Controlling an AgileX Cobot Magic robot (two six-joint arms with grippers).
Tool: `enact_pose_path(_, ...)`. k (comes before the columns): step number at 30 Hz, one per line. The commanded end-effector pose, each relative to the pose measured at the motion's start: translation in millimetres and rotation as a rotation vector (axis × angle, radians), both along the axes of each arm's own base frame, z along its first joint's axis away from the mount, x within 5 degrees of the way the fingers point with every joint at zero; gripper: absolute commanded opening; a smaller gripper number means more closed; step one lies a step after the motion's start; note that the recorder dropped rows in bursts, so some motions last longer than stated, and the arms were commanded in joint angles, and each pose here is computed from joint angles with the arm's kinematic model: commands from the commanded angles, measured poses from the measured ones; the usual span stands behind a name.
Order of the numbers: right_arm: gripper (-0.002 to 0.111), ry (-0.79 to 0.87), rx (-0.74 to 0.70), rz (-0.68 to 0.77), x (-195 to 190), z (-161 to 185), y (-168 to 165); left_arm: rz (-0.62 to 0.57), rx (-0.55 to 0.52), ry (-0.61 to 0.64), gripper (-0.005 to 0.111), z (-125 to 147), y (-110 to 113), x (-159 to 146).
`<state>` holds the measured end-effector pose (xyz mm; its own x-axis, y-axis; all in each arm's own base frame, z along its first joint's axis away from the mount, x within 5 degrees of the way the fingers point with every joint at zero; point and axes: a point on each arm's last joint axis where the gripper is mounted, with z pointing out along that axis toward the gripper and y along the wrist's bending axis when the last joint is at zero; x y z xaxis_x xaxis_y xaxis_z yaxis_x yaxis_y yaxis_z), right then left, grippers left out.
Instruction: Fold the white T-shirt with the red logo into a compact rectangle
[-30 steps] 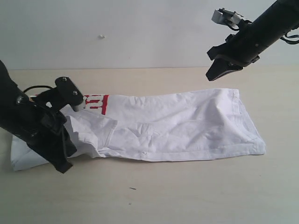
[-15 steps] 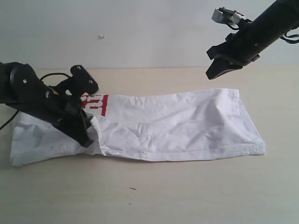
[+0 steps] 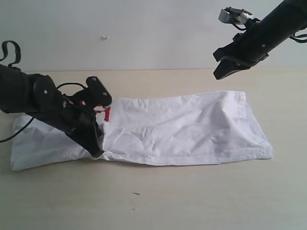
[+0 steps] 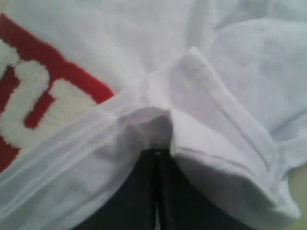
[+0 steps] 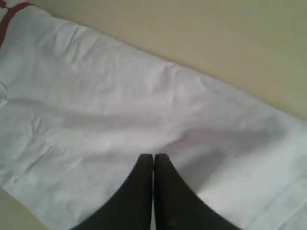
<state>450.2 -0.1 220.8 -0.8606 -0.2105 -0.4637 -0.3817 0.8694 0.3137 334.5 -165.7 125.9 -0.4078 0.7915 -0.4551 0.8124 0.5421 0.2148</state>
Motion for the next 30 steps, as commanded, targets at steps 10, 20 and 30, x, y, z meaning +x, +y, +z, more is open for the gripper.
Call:
enact_pose_path(10,0.003,-0.004,-0.005,0.009,-1,1,1,-0.034,-0.047,0.018,0.000,-4,-37,-3)
enact_pose_path(20,0.003,0.010,-0.001,0.018,-3,1,2,-0.039,-0.064,-0.005,0.000,11,-37,-5)
enact_pose_path(30,0.003,0.014,0.001,0.021,-3,1,2,0.099,-0.148,0.103,0.000,16,-39,-15)
